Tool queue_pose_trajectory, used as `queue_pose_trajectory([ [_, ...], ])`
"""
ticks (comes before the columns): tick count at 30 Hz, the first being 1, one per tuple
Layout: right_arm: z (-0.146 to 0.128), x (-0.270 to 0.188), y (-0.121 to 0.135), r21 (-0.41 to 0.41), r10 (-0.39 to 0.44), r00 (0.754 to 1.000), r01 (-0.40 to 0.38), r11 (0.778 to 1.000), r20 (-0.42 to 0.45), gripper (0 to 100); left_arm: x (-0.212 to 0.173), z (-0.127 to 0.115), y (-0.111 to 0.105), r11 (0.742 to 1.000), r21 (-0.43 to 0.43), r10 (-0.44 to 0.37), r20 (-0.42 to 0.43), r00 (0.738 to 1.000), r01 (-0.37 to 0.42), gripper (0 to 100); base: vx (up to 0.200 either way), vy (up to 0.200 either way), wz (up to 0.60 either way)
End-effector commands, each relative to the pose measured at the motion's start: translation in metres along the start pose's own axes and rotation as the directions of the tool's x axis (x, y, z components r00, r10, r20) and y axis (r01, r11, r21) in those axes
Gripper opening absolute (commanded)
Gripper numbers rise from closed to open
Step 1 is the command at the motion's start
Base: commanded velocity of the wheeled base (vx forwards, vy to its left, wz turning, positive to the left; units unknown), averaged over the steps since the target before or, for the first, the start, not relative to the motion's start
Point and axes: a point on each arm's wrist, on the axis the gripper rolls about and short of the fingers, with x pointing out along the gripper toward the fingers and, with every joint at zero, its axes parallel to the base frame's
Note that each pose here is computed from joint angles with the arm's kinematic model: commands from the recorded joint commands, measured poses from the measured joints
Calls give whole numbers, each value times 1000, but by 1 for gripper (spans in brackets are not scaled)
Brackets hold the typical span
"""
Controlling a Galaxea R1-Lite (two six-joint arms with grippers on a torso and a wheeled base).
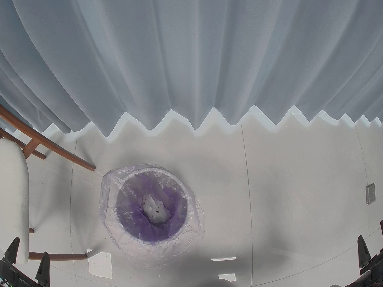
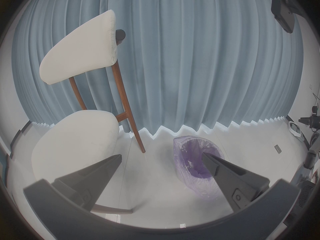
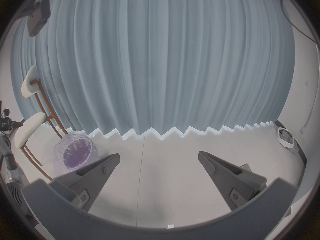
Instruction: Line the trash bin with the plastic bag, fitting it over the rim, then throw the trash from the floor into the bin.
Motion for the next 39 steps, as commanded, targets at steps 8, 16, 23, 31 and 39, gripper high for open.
queue_pose_trajectory([
  [8, -5, 0, 0, 0, -1, 1000, 1, 1000, -4, 100, 0, -5, 0, 1000, 1, 0, -3, 1000, 0, 100, 0, 0, 0],
  [16, -5, 0, 0, 0, -1, 1000, 1, 1000, -4, 100, 0, -5, 0, 1000, -1, 0, -3, 1000, 0, 100, 0, 0, 0],
  [23, -5, 0, 0, 0, 2, 1000, -2, 1000, -4, 100, 0, -5, 0, 1000, 1, 0, -3, 1000, 0, 100, 0, 0, 0],
  [31, -5, 0, 0, 0, 0, 1000, 0, 1000, -4, 100, 0, -5, 0, 1000, 1, 0, -3, 1000, 0, 100, 0, 0, 0],
  [39, -5, 0, 0, 0, 0, 1000, 0, 1000, -5, 100, 0, -5, 0, 1000, 1, 0, -3, 1000, 0, 100, 0, 0, 0],
])
